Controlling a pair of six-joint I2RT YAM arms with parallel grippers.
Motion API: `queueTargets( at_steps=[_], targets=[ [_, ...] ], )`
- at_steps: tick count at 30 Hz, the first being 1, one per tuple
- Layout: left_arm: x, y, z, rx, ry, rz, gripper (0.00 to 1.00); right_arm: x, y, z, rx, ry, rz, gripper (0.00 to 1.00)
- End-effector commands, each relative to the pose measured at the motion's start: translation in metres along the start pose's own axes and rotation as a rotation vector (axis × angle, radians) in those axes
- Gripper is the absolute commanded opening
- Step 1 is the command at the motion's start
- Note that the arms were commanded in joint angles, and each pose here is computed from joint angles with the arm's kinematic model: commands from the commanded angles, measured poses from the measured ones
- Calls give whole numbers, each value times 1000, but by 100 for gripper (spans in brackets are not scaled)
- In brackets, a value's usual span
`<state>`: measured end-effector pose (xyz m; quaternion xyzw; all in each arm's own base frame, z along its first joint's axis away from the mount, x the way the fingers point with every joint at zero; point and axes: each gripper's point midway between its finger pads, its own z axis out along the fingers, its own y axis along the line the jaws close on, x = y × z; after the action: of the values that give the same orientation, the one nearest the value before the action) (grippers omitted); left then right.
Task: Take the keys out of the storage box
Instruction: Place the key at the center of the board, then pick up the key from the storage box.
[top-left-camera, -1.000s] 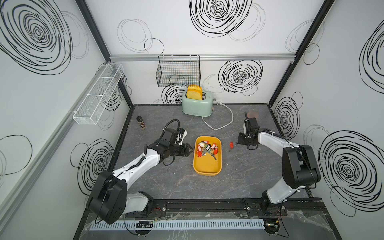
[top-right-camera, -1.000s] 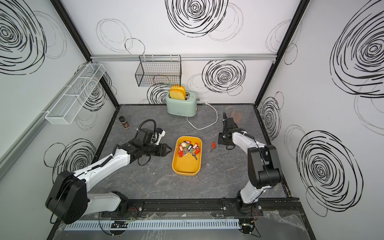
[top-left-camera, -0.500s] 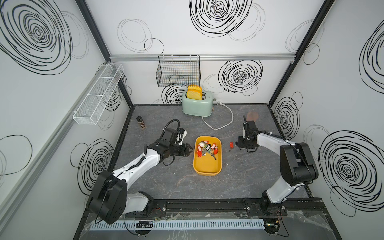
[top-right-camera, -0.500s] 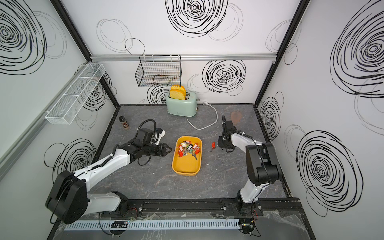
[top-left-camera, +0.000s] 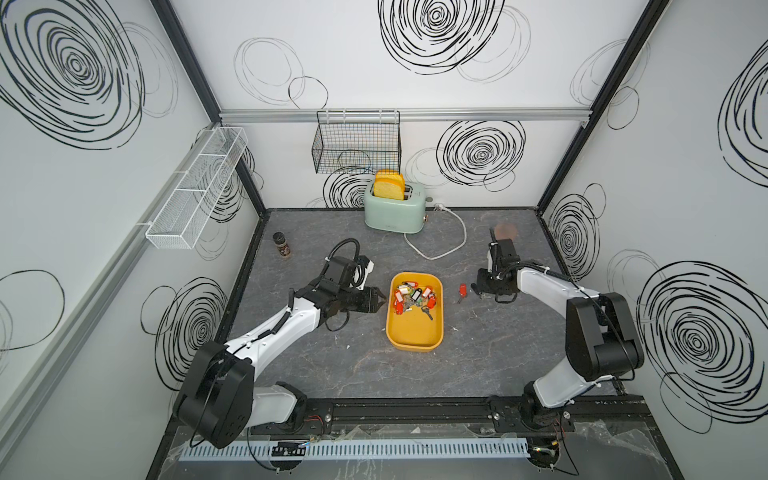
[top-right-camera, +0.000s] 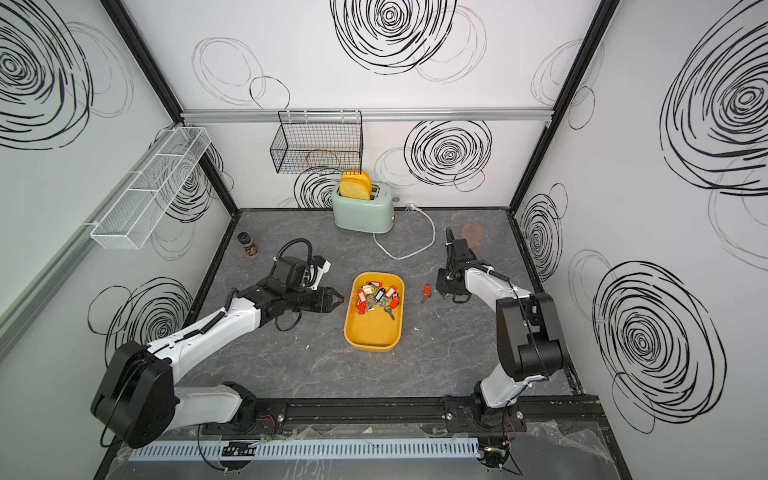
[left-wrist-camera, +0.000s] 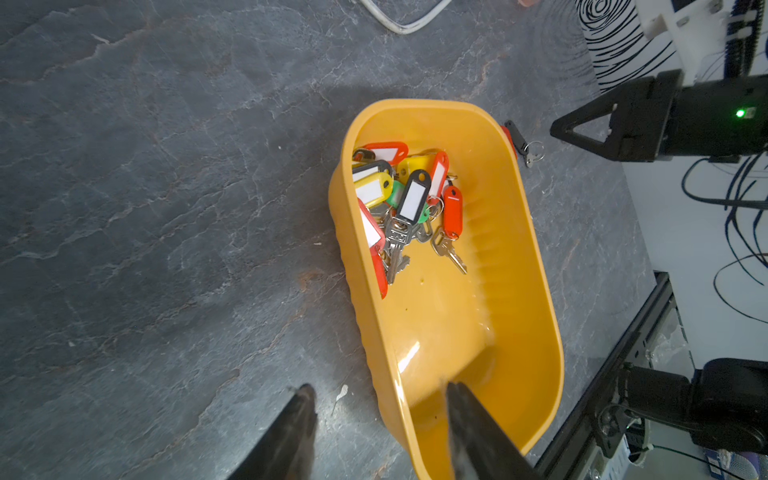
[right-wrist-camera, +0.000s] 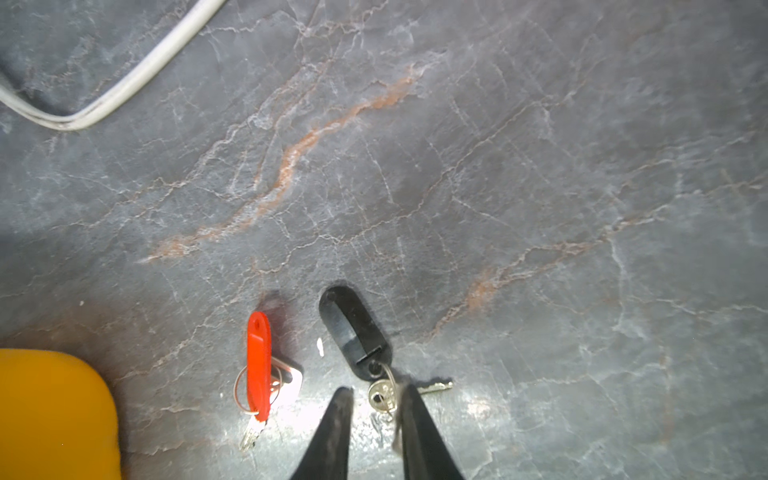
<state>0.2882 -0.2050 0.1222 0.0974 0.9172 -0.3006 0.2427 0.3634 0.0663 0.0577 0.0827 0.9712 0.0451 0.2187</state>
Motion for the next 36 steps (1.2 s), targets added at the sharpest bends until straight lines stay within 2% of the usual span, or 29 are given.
queueTargets(
  at_steps=[1, 11, 19, 28, 36],
  targets=[
    [-5, -3, -1, 6, -27, 14, 55, -9, 8, -16, -20, -29, -11, 24],
    [-9, -7, -4, 10, -25, 11, 55, -12, 33, -30, -77, -55, -66, 23],
    [-9, -10, -4, 22, 1, -10, 53, -14, 83, -54, -212, -102, -196, 23],
    [-18, -19, -10, 21, 73, -16, 55, 13, 153, -75, -401, -82, -408, 22],
    [-14, -25, -11, 52, 111, -33, 55, 40, 185, -71, -435, -18, -533, 23]
  ],
)
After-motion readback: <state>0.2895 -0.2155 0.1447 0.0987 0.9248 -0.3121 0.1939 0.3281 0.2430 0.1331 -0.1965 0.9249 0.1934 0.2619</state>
